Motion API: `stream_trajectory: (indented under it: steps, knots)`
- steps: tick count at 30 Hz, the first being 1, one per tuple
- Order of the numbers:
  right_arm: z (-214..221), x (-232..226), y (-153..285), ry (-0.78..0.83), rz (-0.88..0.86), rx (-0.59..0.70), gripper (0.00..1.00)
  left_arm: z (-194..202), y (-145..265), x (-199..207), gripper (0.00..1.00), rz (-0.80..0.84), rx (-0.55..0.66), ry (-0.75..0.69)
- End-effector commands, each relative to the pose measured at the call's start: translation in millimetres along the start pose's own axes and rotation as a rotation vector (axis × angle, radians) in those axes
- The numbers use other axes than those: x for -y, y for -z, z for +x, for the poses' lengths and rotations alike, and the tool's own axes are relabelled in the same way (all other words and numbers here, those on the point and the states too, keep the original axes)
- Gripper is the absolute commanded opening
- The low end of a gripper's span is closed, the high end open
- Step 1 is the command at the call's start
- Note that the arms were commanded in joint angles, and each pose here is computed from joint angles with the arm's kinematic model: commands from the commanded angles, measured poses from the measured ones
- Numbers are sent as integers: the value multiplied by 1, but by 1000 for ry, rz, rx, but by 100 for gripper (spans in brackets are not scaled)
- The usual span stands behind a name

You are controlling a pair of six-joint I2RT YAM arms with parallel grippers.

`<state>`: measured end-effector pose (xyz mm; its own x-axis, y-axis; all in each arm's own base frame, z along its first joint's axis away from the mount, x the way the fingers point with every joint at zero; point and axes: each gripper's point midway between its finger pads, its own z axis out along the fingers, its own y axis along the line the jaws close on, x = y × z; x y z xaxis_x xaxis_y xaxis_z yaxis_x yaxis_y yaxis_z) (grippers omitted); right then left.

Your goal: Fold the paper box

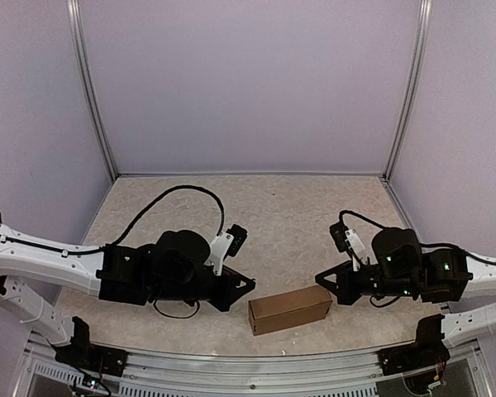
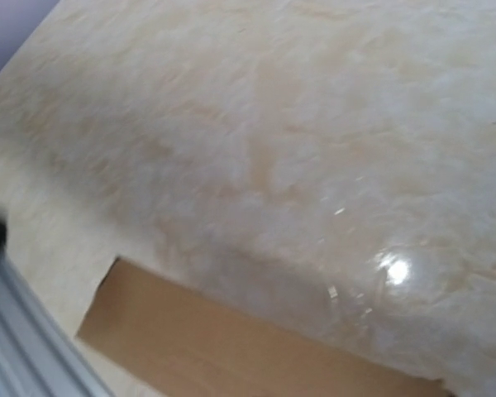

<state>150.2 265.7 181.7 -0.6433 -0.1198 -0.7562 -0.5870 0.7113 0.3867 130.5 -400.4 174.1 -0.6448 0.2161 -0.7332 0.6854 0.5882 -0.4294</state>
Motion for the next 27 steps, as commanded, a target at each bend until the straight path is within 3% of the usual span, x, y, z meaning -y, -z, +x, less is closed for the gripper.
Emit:
stream_trajectory:
  steps: [1, 10, 19, 27]
  knots:
    - [4, -19, 4, 53, -97, -46, 0, -19, 14, -33, 0, -141, 33, -12]
    - [43, -42, -7, 159, -153, -145, 0, -53, 26, -68, 0, -194, 116, 33]
    - [96, -56, -7, 271, -130, -272, 0, -56, 5, -89, 0, -187, 74, 86]
    - [132, 0, -14, 187, 80, -305, 0, -39, -33, -85, 0, -138, -19, 96]
